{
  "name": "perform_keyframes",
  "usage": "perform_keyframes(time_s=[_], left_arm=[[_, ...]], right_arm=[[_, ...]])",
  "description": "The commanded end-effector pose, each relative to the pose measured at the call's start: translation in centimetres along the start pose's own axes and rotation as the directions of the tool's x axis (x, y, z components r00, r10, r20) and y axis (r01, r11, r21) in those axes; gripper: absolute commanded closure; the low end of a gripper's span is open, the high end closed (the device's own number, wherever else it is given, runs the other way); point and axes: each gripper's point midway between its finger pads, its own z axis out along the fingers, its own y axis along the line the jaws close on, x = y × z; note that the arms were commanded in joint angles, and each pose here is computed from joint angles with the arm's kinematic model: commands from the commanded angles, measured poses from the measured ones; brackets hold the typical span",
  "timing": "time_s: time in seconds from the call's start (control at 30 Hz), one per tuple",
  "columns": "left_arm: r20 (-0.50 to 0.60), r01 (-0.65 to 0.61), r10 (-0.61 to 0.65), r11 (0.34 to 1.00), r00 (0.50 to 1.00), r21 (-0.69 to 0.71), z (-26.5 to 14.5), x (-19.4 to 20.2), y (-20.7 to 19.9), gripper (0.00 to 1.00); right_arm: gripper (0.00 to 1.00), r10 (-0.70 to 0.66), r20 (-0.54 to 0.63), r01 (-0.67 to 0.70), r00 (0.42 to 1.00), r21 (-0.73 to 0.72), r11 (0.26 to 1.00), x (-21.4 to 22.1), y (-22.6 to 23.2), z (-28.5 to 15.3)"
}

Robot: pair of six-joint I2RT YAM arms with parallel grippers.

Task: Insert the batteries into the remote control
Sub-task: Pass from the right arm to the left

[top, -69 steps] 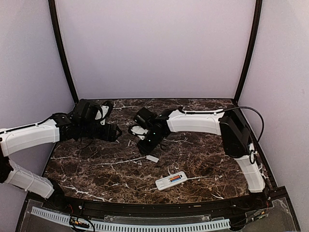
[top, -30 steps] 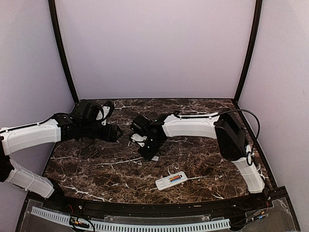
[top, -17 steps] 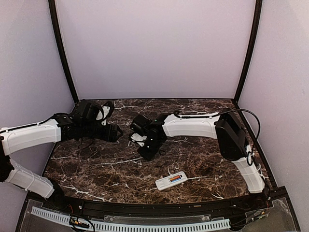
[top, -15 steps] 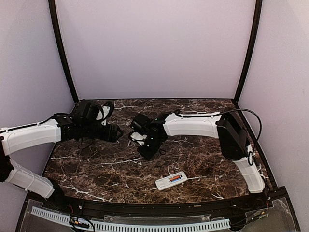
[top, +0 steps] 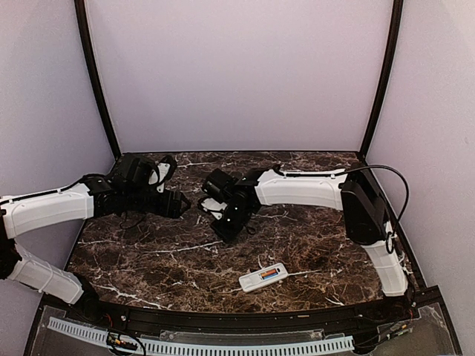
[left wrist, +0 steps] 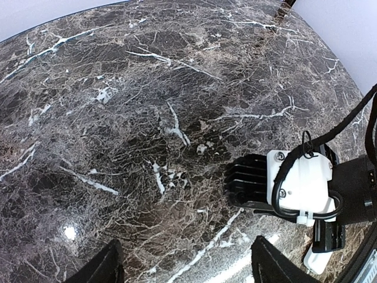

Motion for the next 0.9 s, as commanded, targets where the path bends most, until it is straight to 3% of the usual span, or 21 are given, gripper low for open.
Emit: perform_keyframes(time_s=[0.0, 0.2, 0.43, 0.5, 0.57, 0.6, 0.63, 0.67, 0.7, 0.73, 0.77, 0.87], left_arm=[[0.024, -0.020, 0.019, 1.000, 1.000, 0.023, -0.6, 0.1, -0.1, 0.27], [0.202, -0.072, 0.045, 0.989, 0.978, 0.132, -3.5, -2.1, -2.0, 0.30], [0.498, -0.303, 0.153, 0.923, 0.854, 0.236, -9.2, -4.4, -5.2, 0.36], [0.556, -0.440, 0.237, 0.859, 0.796, 0.262, -10.8, -4.0, -6.9, 0.38], [0.600, -0.612, 0.375, 0.750, 0.707, 0.253, -11.7, -3.1, -8.7, 0.39], [0.595, -0.660, 0.410, 0.692, 0.692, 0.291, -12.2, -2.2, -9.7, 0.39], [0.627, -0.743, 0.479, 0.618, 0.614, 0.257, -12.9, -2.1, -10.5, 0.39], [0.609, -0.775, 0.510, 0.552, 0.607, 0.310, -12.9, -0.3, -11.2, 0.38], [0.647, -0.843, 0.555, 0.452, 0.523, 0.294, -13.6, 0.3, -12.1, 0.37], [0.627, -0.852, 0.582, 0.413, 0.518, 0.321, -13.4, 1.6, -12.2, 0.36], [0.653, -0.891, 0.608, 0.337, 0.452, 0.304, -13.6, 2.0, -12.8, 0.35], [0.640, -0.917, 0.661, 0.233, 0.393, 0.323, -13.0, 3.4, -13.4, 0.33]], right_arm=[[1.00, 0.057, 0.087, -0.052, 0.995, -0.059, 0.997, -1.6, 0.1, -4.1], [1.00, 0.020, 0.178, 0.009, 0.984, -0.157, 0.988, -2.2, 1.2, -8.3], [1.00, -0.136, 0.239, 0.207, 0.961, -0.300, 0.931, 0.1, 4.2, -12.1], [1.00, -0.174, 0.275, 0.270, 0.946, -0.362, 0.892, 0.8, 5.6, -14.1], [1.00, -0.203, 0.293, 0.314, 0.934, -0.406, 0.859, 1.8, 6.5, -15.4], [1.00, -0.213, 0.307, 0.334, 0.928, -0.424, 0.842, 2.1, 7.0, -16.2], [1.00, -0.221, 0.317, 0.349, 0.922, -0.438, 0.829, 2.5, 7.3, -16.9], [1.00, -0.227, 0.328, 0.363, 0.917, -0.450, 0.816, 2.8, 7.6, -17.6], [1.00, -0.231, 0.331, 0.371, 0.915, -0.461, 0.806, 3.2, 7.8, -18.1], [1.00, -0.235, 0.338, 0.379, 0.911, -0.469, 0.798, 3.5, 8.0, -18.6], [1.00, -0.237, 0.344, 0.387, 0.909, -0.477, 0.790, 3.7, 8.3, -19.0], [1.00, -0.238, 0.365, 0.403, 0.900, -0.492, 0.772, 4.2, 8.7, -20.1]])
